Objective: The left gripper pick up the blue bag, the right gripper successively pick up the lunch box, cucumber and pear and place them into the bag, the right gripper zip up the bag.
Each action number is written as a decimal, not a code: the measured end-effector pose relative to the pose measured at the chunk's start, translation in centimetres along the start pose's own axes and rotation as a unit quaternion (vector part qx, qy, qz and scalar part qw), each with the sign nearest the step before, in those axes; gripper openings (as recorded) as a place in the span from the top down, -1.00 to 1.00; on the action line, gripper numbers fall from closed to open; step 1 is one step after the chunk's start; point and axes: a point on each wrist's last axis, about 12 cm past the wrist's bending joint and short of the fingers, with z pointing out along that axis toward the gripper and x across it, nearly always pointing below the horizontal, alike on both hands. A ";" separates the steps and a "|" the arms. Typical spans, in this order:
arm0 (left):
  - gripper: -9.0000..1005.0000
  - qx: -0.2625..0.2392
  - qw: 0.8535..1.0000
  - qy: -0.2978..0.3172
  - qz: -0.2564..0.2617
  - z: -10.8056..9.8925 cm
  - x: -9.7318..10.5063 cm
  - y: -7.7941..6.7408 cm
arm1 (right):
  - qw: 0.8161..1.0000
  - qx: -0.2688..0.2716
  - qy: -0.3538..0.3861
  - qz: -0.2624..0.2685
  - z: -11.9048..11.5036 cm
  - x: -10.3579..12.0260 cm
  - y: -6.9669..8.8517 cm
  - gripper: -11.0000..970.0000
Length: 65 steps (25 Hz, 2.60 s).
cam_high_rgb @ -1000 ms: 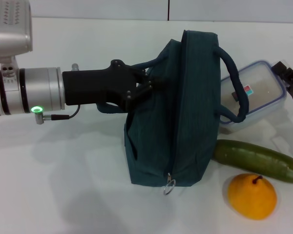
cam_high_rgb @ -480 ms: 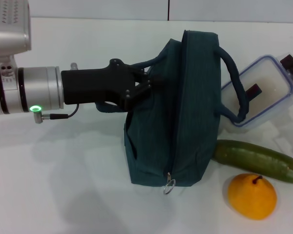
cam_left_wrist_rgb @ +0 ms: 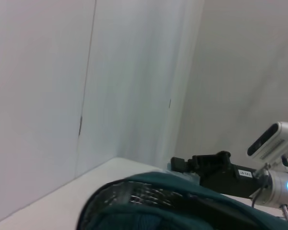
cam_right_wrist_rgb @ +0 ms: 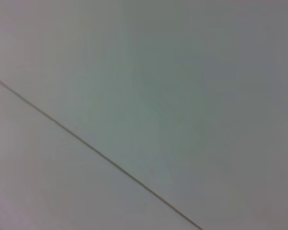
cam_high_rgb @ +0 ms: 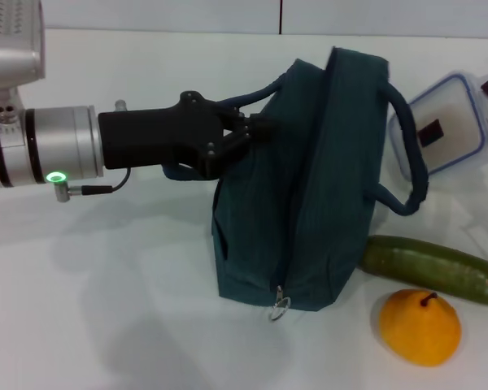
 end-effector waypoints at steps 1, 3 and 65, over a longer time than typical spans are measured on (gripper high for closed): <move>0.91 -0.001 1.000 -0.003 0.000 -0.1 -0.1 0.0 | 1.000 -0.004 0.000 -0.005 0.0 -0.2 0.1 0.67; 0.91 -0.003 1.000 -0.011 -0.003 -0.2 -0.4 0.2 | 1.000 -0.012 0.002 -0.016 0.0 -0.6 0.1 0.67; 0.91 0.002 1.000 -0.012 -0.014 0.0 -0.8 0.3 | 0.991 0.003 0.049 -0.128 -3.0 -3.9 -0.6 0.27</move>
